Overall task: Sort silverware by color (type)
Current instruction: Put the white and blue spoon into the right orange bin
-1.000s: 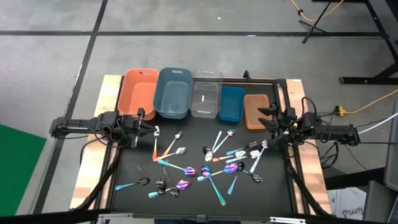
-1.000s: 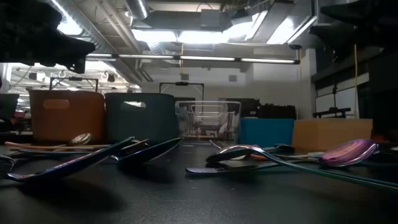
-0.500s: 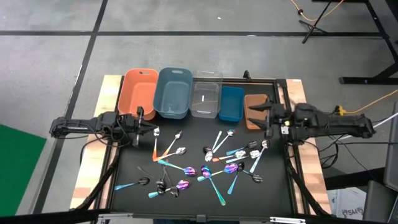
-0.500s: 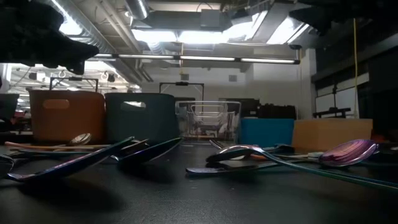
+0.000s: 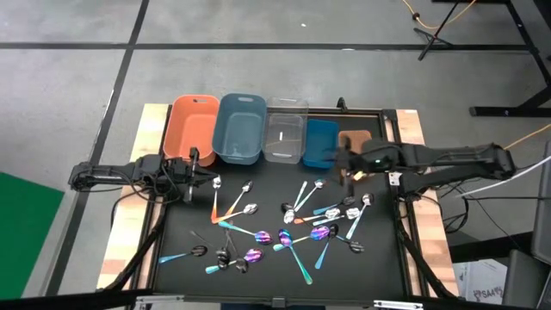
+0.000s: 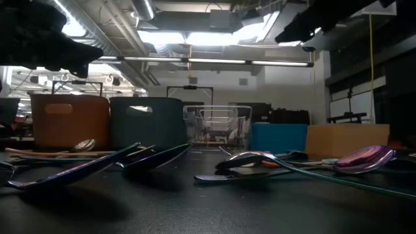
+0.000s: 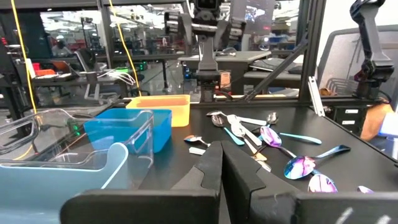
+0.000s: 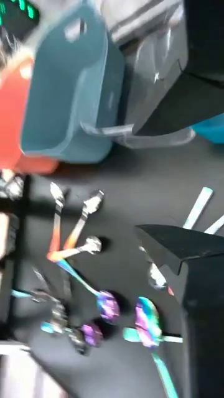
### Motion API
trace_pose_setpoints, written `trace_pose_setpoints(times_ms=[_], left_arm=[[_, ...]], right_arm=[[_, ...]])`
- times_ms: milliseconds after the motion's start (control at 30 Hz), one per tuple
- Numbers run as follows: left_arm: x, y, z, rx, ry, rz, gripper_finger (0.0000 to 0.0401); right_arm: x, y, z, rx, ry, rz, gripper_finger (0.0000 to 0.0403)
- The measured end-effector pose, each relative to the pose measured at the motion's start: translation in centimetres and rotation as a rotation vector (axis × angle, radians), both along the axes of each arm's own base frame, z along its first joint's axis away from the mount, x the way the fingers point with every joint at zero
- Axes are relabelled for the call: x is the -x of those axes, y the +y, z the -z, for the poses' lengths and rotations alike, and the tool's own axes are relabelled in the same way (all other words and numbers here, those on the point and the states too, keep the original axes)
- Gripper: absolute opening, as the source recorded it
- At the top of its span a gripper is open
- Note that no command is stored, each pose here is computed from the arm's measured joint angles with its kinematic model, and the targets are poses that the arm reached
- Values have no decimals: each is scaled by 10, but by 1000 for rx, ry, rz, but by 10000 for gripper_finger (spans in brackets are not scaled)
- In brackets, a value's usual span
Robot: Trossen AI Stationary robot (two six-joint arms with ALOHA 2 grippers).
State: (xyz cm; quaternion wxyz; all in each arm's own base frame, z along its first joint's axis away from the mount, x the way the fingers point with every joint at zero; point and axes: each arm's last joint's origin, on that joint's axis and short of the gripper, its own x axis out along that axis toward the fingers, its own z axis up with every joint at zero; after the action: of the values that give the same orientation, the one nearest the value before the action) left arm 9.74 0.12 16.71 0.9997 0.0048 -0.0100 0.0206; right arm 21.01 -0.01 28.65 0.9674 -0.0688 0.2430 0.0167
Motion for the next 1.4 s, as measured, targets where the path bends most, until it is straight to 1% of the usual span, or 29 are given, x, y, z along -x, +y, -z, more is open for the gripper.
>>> trace_pose_setpoints(times_ms=[200,467,933,1400], left_arm=[[0,0,0,0,0,1,0],[0,0,0,0,0,1,0],[0,0,0,0,0,1,0],[0,0,0,0,0,1,0]], right_arm=[[-21,1,19,6,104,-36,232],[-40,5,48,-43,231,-158,232],[-61,5,92,0,407,-206,232],[-72,4,132,13,560,-195,232]])
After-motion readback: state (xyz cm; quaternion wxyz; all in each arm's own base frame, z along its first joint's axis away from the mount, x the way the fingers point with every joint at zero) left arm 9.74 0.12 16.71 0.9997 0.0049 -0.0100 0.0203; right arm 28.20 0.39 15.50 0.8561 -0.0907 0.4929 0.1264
